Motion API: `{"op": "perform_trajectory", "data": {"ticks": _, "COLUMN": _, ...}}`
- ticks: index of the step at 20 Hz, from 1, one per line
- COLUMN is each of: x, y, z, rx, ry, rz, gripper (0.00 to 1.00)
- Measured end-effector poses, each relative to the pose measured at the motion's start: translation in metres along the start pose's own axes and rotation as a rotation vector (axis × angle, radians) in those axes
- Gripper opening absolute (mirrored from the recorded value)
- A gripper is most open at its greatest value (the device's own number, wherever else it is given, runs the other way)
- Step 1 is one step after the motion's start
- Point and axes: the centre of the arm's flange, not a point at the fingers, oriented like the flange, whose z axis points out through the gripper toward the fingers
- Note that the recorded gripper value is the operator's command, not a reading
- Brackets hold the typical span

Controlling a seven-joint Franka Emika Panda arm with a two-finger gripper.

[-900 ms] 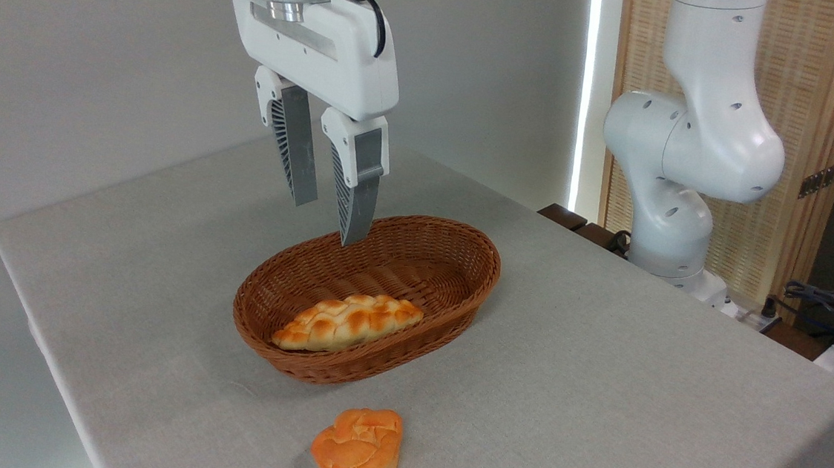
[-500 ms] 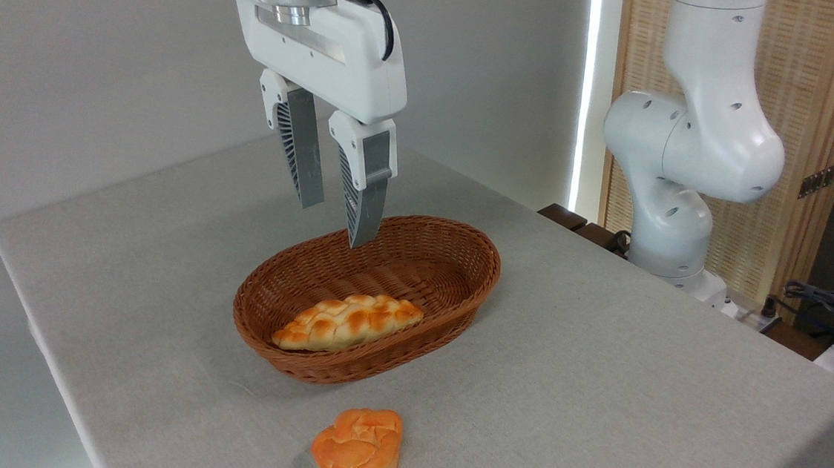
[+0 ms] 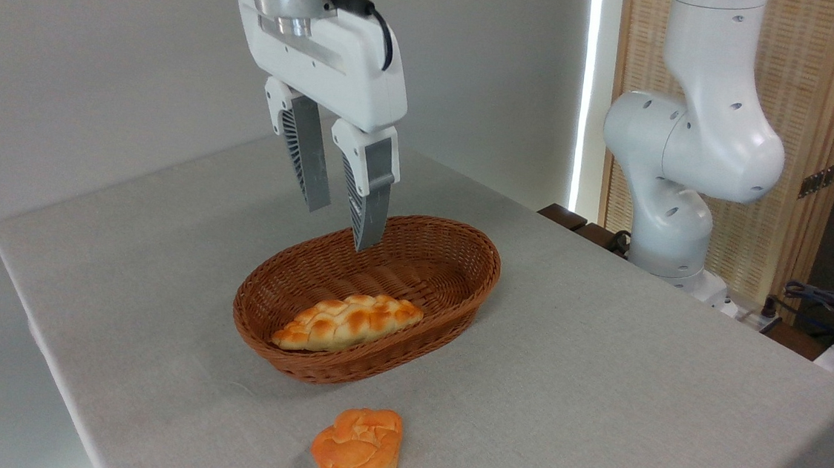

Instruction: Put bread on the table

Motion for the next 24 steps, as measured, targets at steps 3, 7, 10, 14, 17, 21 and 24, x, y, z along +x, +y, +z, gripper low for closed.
{"op": "perform_trajectory", "data": {"ticks": 3, "x": 0.005, "y": 0.021, "z": 0.029, "rx": -0.043, "ry": -0.051, "rz": 0.034, "gripper": 1.00}}
{"op": "perform_trajectory", "data": {"ticks": 7, "x": 0.012, "y": 0.045, "z": 0.084, "rx": -0.066, "ry": -0.088, "rz": 0.072, "gripper": 1.00}}
{"op": "perform_trajectory", "data": {"ticks": 10, "x": 0.023, "y": 0.061, "z": 0.129, "rx": -0.048, "ry": -0.076, "rz": 0.109, "gripper": 1.00}}
{"op": "perform_trajectory", "data": {"ticks": 14, "x": 0.027, "y": 0.073, "z": 0.170, "rx": -0.030, "ry": -0.061, "rz": 0.133, "gripper": 1.00}}
{"op": "perform_trajectory", "data": {"ticks": 17, "x": 0.027, "y": 0.077, "z": 0.181, "rx": -0.023, "ry": -0.054, "rz": 0.139, "gripper": 1.00}}
{"op": "perform_trajectory", "data": {"ticks": 21, "x": 0.026, "y": 0.079, "z": 0.188, "rx": -0.017, "ry": -0.048, "rz": 0.142, "gripper": 1.00}}
{"op": "perform_trajectory", "data": {"ticks": 24, "x": 0.026, "y": 0.081, "z": 0.198, "rx": -0.009, "ry": -0.041, "rz": 0.146, "gripper": 1.00}}
